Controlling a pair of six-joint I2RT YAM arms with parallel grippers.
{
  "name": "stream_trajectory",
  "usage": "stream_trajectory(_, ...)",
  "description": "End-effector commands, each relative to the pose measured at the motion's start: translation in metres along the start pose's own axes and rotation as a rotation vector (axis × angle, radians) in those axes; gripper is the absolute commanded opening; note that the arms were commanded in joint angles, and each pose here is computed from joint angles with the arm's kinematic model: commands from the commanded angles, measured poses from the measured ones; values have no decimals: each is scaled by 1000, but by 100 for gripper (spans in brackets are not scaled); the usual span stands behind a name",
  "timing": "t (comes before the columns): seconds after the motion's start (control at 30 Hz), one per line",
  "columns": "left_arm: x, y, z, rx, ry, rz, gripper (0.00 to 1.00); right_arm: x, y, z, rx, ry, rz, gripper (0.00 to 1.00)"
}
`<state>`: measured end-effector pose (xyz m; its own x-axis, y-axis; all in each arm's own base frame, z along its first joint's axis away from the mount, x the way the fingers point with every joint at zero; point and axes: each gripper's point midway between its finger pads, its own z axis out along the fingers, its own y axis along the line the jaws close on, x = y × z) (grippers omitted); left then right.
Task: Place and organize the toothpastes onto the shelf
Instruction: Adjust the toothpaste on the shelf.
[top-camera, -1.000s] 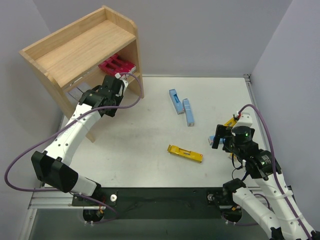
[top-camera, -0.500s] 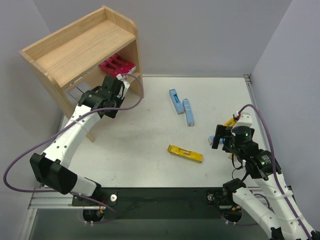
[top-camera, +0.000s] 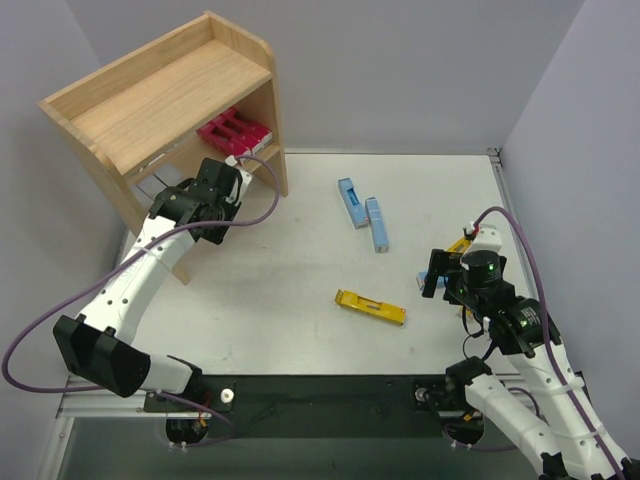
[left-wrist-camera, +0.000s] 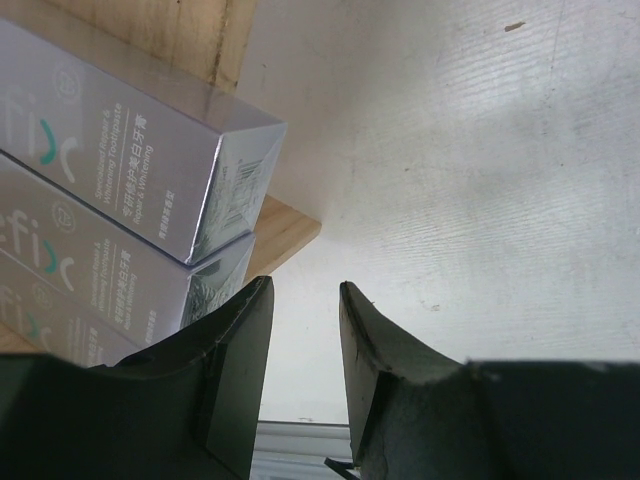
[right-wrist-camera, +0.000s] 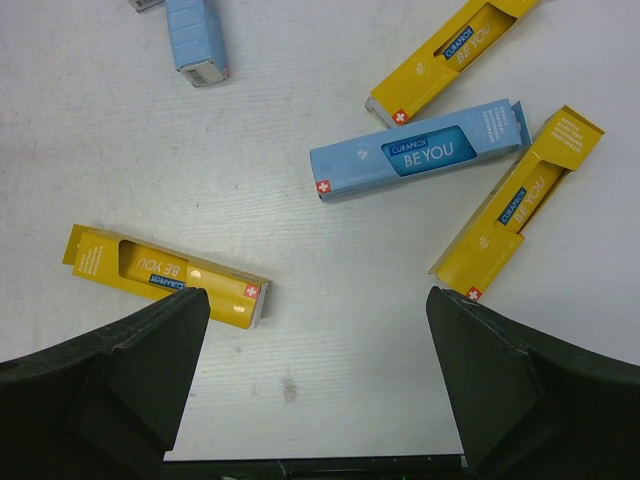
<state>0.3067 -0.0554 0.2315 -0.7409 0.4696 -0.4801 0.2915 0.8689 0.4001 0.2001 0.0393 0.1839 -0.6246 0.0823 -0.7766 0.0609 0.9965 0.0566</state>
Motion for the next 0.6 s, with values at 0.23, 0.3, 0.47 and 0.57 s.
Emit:
stream_trajectory(0.23, 2, 21, 3, -76, 17, -1, 44, 0, -1, -1, 11, 10, -3, 97)
stream_trajectory(0.3, 2, 24, 3, -86, 18, -6, 44, -1, -1, -1, 11, 10, -3, 97)
stream_trajectory(0.47, 0, 29, 2, -102, 8, -15, 44, -1, -1, -1, 10, 9, -3, 97)
stream_trajectory(0.57, -2, 28, 1, -89, 3, -13, 44, -2, 0, -1, 8, 7, -2, 97)
